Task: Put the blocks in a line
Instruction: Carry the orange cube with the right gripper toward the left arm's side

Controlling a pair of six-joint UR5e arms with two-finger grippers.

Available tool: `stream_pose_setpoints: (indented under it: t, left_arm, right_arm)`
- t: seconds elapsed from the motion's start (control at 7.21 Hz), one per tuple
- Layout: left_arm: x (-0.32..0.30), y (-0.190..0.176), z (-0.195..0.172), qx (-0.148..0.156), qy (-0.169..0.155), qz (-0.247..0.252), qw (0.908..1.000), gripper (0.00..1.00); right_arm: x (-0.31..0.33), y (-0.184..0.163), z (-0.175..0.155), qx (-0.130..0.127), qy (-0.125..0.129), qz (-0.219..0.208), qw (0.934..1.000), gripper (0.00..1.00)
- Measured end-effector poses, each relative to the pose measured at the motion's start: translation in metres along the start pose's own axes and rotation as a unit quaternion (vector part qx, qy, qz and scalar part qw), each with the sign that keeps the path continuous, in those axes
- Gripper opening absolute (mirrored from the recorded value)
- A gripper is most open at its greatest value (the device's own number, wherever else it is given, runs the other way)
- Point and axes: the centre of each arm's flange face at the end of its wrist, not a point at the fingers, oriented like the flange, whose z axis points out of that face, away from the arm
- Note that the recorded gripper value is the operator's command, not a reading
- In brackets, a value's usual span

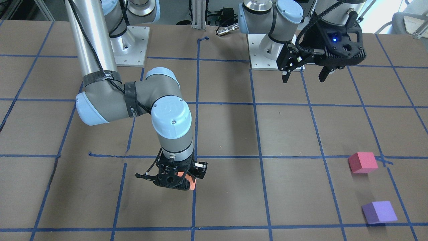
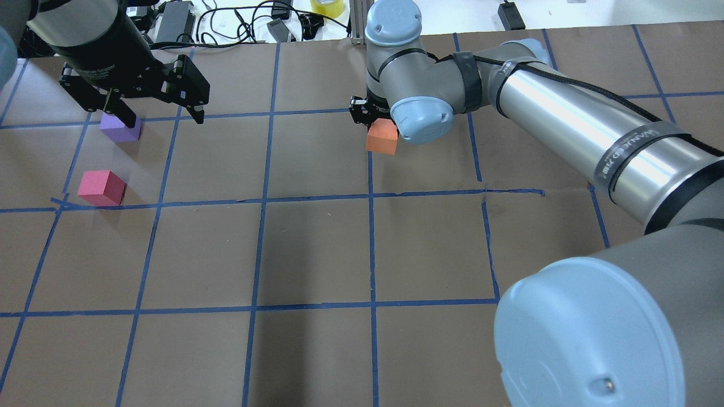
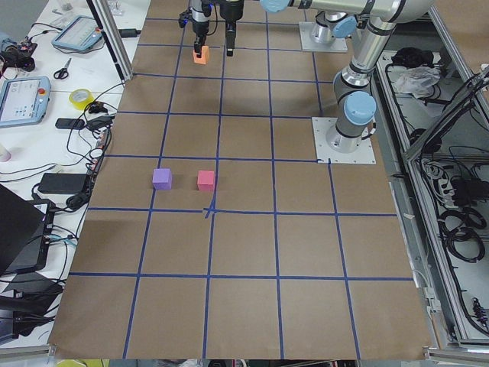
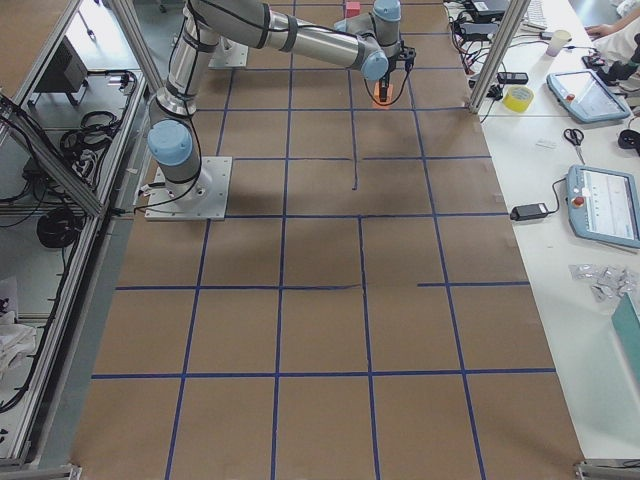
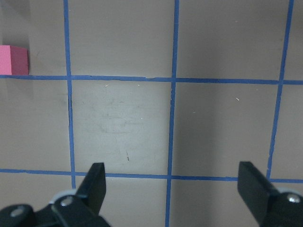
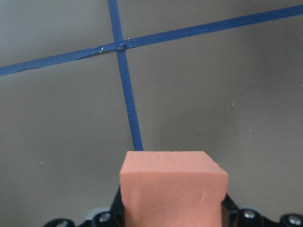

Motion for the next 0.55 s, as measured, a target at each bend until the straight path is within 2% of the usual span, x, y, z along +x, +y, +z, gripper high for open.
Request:
stream_pose_setpoints:
  t: [0.28, 0.55]
  left_arm:
    - [0.000, 0.000, 0.000, 0.000, 0.000, 0.000, 1.0000, 1.00]
    - [0.000, 0.000, 0.000, 0.000, 0.000, 0.000, 1.0000, 1.00]
  right_arm:
    - [-0.026, 0.010, 0.008, -0.010, -0.018, 0.020, 0.9996, 0.07]
    - [-0.067, 0.015, 0.015, -0.009, -0.034, 0.037, 0.9987, 0.07]
